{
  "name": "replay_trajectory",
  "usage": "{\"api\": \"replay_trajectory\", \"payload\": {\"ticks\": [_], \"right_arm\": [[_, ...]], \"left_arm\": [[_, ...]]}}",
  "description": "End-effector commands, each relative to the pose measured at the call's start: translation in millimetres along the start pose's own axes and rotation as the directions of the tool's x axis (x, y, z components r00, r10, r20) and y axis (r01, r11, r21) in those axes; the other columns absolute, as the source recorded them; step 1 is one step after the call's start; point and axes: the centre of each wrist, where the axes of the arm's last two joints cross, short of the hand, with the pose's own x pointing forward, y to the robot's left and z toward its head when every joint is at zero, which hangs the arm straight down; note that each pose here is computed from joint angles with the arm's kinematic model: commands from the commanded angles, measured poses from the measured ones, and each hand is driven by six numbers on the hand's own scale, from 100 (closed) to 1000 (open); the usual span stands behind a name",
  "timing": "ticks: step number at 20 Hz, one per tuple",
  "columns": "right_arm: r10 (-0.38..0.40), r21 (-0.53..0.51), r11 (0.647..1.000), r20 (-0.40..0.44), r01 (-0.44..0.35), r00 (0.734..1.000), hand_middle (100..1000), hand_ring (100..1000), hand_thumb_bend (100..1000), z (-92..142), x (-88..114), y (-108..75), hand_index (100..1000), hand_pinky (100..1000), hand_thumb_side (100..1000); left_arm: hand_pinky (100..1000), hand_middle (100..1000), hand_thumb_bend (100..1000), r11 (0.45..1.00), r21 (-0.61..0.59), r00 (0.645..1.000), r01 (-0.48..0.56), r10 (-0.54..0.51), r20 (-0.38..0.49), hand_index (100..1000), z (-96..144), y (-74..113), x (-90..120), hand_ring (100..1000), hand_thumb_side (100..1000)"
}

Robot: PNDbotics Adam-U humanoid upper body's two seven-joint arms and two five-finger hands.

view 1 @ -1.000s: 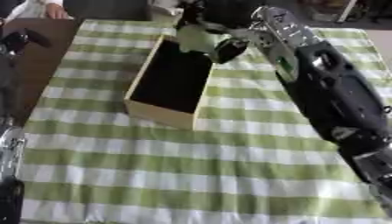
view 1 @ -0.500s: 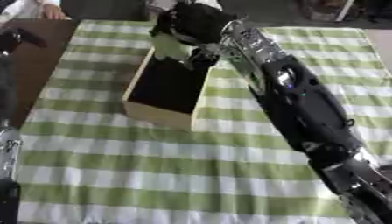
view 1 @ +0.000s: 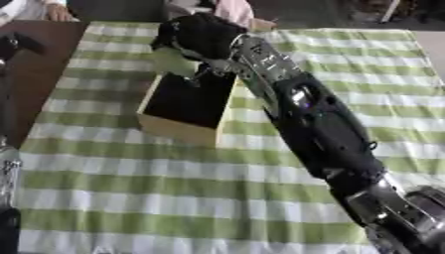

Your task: Pick up objects on the table and place them in the box.

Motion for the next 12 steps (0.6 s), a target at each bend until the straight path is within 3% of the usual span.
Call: {"api": "replay_trajectory", "payload": {"ticks": [1,6,12], "right_arm": [[0.005,0.004,1.000,0.014,-0.006,1.000,734,772,100,-2.8,2.1,-1.6,837,656,100],[-0.031,0.043,0.999,0.023,0.030,0.999,732,771,100,-1.7,8.3,15.5,836,650,100],[-0.014,0.055,0.998,0.039,0.012,0.999,747,783,100,-6.2,14.9,19.1,836,705,107]], "left_arm": [[481,782,100,1.000,0.001,0.999,0.005,-0.005,0.034,702,-6.2,1.0,6.6,877,734],[481,782,100,1.000,0.000,0.999,0.003,-0.003,0.034,701,-6.4,0.6,6.6,877,735],[480,783,100,1.000,-0.004,0.999,-0.003,0.003,0.034,701,-6.8,-0.5,6.5,878,736]]}}
